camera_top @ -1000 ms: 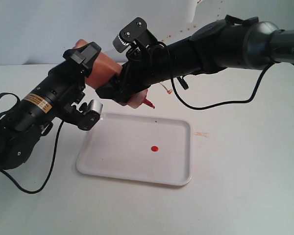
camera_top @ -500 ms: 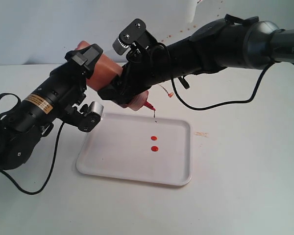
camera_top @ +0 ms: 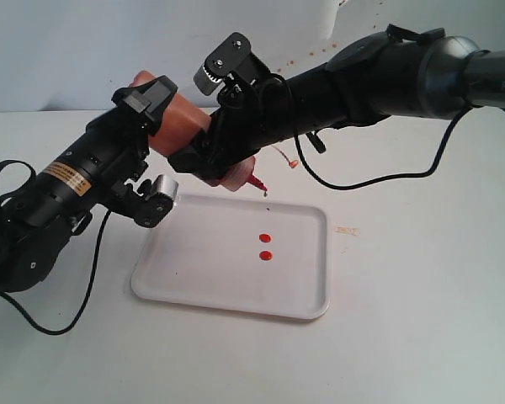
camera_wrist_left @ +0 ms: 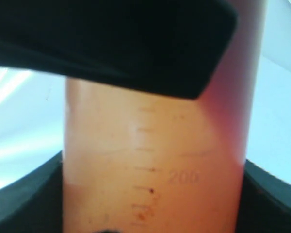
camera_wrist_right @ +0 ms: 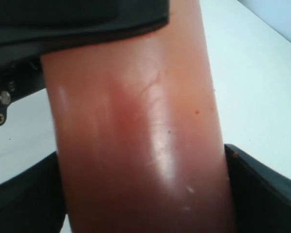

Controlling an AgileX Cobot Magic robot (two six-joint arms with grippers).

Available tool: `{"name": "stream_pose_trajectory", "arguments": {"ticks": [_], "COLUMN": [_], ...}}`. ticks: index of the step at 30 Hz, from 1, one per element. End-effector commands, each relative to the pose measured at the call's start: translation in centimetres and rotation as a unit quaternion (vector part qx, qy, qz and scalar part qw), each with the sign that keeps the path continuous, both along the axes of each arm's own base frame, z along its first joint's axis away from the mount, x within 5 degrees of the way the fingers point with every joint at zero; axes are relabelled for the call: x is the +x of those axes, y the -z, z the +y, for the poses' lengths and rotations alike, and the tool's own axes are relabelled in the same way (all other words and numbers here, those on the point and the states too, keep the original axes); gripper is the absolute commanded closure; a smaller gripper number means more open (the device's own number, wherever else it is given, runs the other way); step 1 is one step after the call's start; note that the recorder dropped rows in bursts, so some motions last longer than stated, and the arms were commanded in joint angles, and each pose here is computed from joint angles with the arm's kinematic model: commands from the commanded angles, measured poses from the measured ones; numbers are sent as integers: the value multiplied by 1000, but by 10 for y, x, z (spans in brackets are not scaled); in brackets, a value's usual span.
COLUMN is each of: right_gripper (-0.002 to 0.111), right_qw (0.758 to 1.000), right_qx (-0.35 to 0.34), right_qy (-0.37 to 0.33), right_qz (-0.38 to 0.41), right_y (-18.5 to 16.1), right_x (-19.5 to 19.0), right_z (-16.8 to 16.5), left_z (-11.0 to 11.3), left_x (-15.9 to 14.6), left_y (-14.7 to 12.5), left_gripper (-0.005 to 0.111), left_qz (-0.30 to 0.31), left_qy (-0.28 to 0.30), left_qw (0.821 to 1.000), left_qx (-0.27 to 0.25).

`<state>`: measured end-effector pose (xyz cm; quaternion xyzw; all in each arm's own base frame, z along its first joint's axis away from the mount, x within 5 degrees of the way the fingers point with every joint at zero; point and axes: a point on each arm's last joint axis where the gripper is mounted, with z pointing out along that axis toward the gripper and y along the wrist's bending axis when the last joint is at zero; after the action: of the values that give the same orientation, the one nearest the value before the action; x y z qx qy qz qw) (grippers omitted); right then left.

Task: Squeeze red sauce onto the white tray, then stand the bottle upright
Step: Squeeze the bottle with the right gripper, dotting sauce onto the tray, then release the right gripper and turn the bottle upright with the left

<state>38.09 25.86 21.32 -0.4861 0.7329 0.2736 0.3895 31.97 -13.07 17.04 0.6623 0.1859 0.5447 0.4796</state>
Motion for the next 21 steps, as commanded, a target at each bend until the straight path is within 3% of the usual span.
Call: {"name": "stream_pose_trajectory", "arguments": {"ticks": [1, 4, 7, 8, 10, 12, 21], "right_gripper": [108, 103, 73, 55, 35, 28, 28], "right_qw": [1000, 1000, 1000, 1000, 1000, 1000, 998], "right_qx": [0, 4, 5, 5, 4, 4, 10], "right_qy": [15, 17, 18, 18, 22, 28, 41], "right_qz": [-11, -9, -8, -8, -10, -13, -38], "right_y": [-4, -4, -4, -4, -4, -5, -23], "right_x": [5, 5, 5, 5, 6, 7, 6], "right_z": [-4, -4, -4, -4, -4, -4, -8], "left_z": [-2, -2, 0, 0, 1, 1, 3], "left_x": [-1, -1, 0, 0, 0, 0, 1], "left_y": [-12, -12, -12, -12, -13, -13, -13], "left_gripper": [107, 107, 107, 107, 107, 107, 107], "left_qz": [-16, -16, -15, -10, -8, -5, 20], "left_qy": [7, 7, -1, -4, -8, -8, -10], "left_qw": [998, 998, 998, 997, 997, 996, 990], "left_qx": [-59, -59, -64, -75, -80, -86, -143]}}
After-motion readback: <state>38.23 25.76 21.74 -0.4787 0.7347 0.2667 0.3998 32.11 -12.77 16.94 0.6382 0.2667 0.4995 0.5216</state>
